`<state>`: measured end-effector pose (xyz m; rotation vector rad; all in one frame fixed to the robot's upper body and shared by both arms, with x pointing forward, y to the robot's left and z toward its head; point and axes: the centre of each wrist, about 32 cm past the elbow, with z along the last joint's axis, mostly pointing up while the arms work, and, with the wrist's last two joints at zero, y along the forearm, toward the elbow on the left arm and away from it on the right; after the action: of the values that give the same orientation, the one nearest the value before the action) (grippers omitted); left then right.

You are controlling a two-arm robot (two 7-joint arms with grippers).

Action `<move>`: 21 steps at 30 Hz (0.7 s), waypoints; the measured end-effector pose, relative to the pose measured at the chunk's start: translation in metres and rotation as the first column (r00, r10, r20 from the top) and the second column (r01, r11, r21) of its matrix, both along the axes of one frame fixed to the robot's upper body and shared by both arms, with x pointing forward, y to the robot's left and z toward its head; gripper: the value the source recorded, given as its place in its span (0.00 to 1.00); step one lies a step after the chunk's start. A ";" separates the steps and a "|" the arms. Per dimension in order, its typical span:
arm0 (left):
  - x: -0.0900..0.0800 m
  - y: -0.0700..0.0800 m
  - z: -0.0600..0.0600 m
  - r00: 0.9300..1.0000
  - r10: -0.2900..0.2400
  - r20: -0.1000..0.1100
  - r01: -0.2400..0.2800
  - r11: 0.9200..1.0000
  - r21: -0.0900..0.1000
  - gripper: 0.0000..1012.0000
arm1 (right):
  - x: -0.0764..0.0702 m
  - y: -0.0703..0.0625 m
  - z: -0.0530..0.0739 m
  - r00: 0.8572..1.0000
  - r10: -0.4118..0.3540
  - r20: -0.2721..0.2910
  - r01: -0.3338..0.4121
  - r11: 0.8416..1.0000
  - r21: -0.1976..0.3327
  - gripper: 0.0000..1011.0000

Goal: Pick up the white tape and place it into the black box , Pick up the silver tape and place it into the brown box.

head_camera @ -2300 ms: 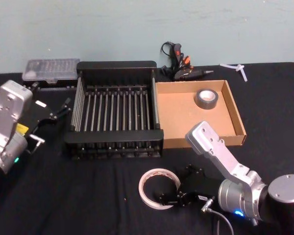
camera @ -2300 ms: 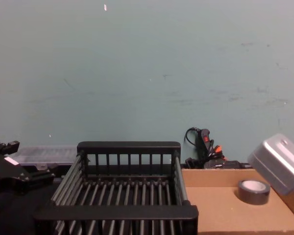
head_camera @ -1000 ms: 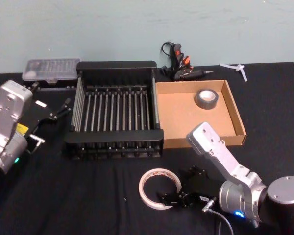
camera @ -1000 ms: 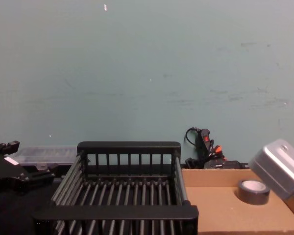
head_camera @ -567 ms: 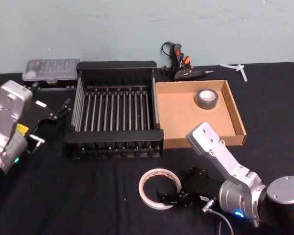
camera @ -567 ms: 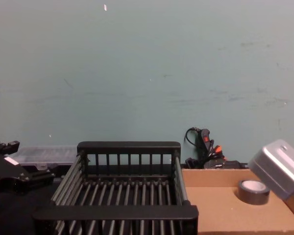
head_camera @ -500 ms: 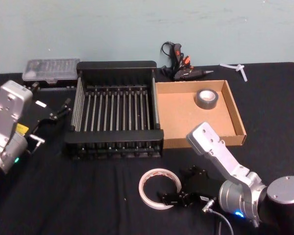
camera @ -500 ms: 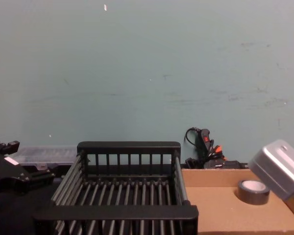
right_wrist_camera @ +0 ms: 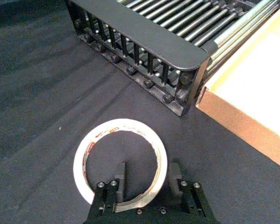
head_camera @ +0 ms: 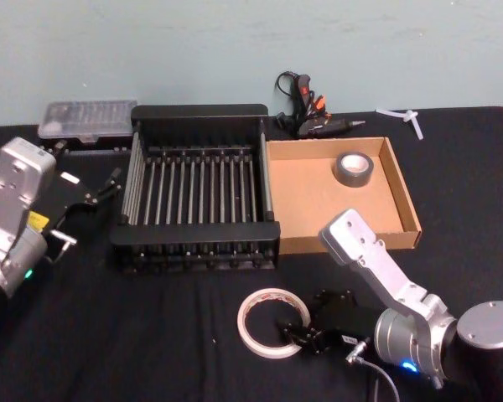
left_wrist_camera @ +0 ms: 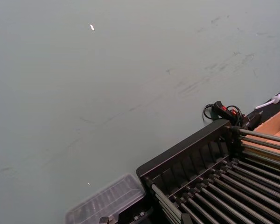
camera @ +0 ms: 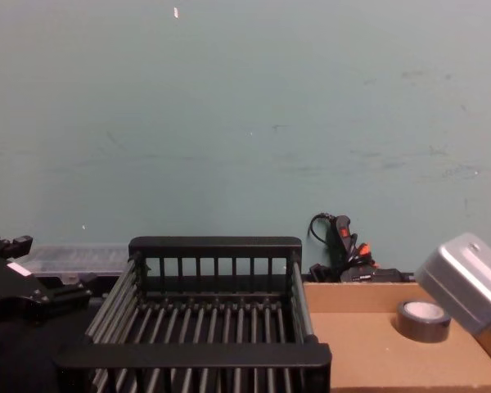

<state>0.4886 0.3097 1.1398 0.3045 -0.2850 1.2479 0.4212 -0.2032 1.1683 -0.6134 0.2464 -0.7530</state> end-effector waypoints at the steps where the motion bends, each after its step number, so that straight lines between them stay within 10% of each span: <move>1: 0.000 0.000 0.000 1.000 0.000 0.000 0.000 1.000 0.000 0.99 | 0.000 0.000 0.000 1.000 0.000 0.000 0.000 1.000 0.000 0.60; 14: 0.000 0.000 0.000 1.000 0.000 0.000 0.000 1.000 0.000 0.99 | 0.000 0.000 0.000 1.000 0.000 -0.001 0.000 1.000 0.001 0.16; 21: 0.000 0.000 0.000 1.000 0.000 0.000 0.000 1.000 0.000 0.99 | 0.000 0.000 0.000 1.000 0.000 0.000 0.000 1.000 0.001 0.09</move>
<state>0.4886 0.3097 1.1398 0.3044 -0.2851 1.2479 0.4212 -0.2032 1.1683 -0.6127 0.2471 -0.7528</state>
